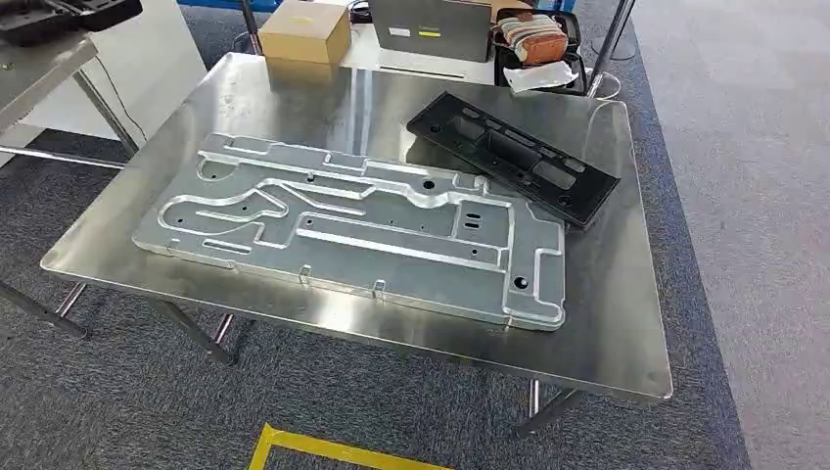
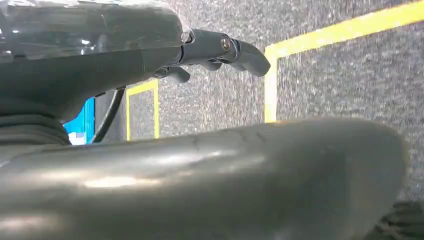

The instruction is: Take the parts from the cabinet and place them on the table.

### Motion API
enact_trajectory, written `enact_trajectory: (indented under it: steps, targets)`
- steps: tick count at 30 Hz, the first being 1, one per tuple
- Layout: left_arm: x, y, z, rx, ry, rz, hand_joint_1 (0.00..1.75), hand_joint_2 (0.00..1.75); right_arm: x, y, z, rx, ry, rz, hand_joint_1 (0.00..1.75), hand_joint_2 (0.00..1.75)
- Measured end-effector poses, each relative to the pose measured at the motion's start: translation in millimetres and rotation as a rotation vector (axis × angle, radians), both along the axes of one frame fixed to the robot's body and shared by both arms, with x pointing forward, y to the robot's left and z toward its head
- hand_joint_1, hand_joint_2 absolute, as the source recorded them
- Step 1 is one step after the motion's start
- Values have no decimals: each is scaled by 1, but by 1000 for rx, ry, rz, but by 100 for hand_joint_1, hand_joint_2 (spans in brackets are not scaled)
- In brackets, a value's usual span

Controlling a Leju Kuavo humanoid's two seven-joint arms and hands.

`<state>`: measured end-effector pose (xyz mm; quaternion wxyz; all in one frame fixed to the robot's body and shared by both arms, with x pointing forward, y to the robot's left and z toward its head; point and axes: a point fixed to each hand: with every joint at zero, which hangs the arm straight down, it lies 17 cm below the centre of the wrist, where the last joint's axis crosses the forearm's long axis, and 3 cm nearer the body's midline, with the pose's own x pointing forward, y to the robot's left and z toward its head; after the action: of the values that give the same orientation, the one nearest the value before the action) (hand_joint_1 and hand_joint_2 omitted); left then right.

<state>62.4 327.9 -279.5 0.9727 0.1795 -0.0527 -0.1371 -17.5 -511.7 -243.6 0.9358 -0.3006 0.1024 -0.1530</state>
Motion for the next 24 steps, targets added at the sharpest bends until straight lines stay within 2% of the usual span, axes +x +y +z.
enact_trajectory:
  steps: [4, 8, 13, 24]
  targets:
    - [-1, 0, 0, -9, 21, 0, 0, 0, 18, 104, -27, 189, -19, 56, 0, 0]
    - [-3, -1, 0, 0, 47, -15, 0, 0, 29, 161, -34, 285, -40, 85, 0, 0]
    - [0, -2, 0, 6, 46, -4, 0, 0, 32, 182, -36, 323, -49, 119, 0, 0]
    - [3, -5, 1, 1, 43, 8, 0, 0, 43, 189, -37, 333, -79, 146, 0, 0]
